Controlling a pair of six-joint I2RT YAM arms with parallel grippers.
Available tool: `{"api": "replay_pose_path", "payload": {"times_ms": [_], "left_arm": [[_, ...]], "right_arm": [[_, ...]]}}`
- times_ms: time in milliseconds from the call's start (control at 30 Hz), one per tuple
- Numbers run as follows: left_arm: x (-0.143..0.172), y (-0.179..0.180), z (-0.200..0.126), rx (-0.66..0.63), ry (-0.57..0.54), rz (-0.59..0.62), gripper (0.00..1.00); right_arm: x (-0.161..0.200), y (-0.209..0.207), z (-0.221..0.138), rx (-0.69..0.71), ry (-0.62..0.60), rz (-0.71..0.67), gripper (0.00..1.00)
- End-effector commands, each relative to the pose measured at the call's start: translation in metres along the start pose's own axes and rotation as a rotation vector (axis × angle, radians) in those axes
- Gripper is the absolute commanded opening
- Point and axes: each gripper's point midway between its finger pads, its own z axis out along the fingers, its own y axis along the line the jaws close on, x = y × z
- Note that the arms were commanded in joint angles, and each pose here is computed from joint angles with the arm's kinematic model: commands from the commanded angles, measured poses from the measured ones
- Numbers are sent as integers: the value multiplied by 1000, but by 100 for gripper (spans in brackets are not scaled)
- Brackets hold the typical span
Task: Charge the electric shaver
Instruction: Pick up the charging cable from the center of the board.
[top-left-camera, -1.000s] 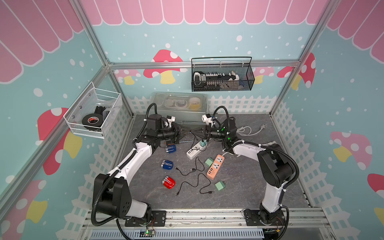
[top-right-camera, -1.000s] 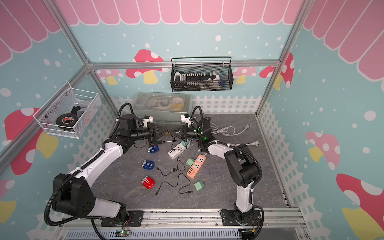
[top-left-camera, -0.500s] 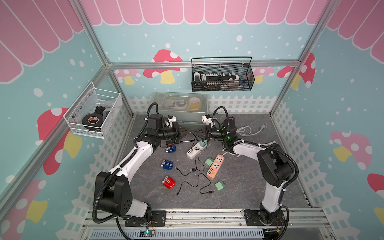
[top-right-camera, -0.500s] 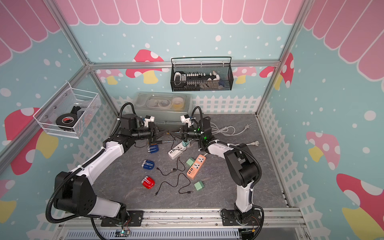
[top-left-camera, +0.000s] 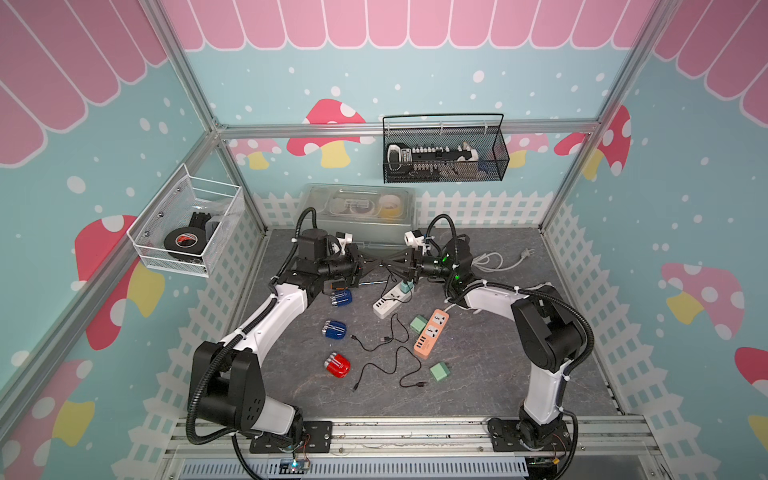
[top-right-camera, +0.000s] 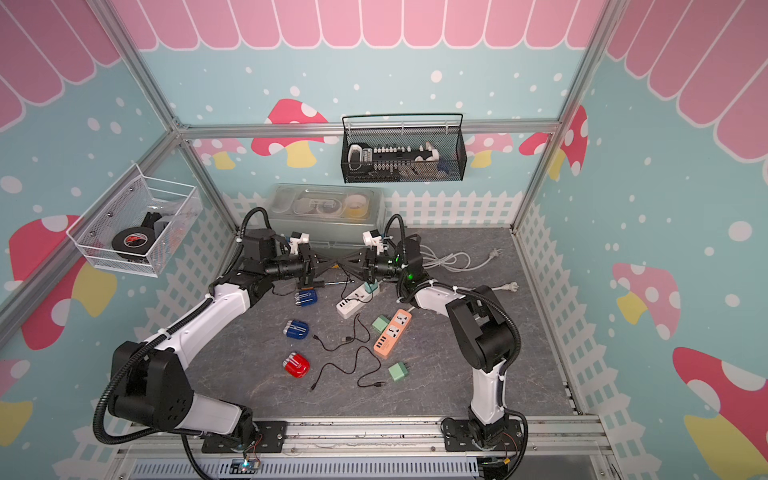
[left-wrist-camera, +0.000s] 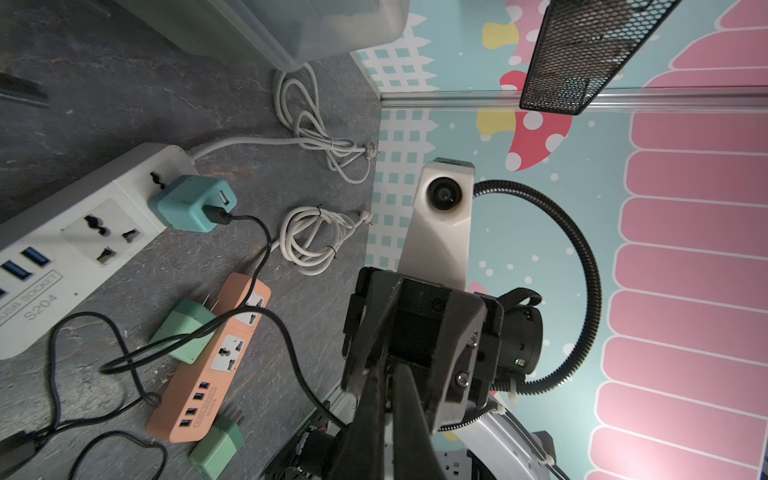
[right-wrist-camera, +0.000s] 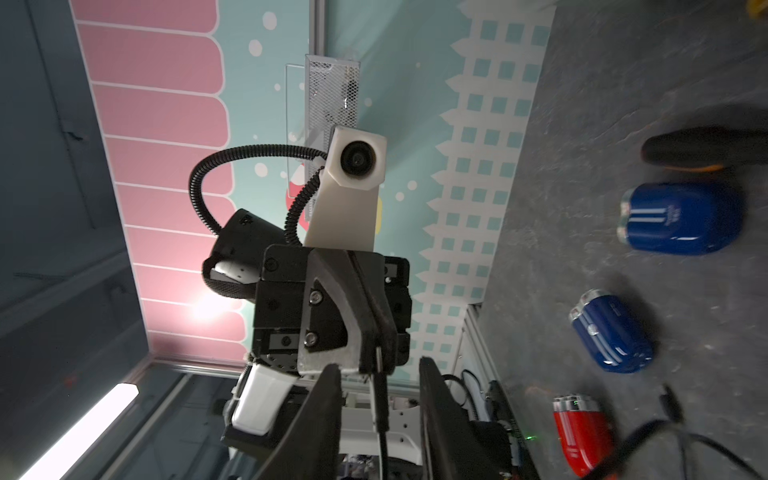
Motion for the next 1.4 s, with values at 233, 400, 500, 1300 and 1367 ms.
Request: {"api": "replay_pose_path", "payload": {"times_ms": [233,400,500,1300,1367], "left_arm": [[-35,-10,-27,43,-332,-105,0],[-45,-15,-22,103,-369,-146,0],[-46,-18,-19,101,-372,-149,0],[-16,-8,-20,81,-331,-183,0],[-17,-7,-20,78,-331,-183,0]], "right_arm": [[12,13,-70,418,-239,-118,35],[44,16,-61,377,-231,7,35],[49,30,-37,311,-210,-6,40],[-16,29,28,52,-393,127,30],[-15,26,30,58,-379,140,30]]}}
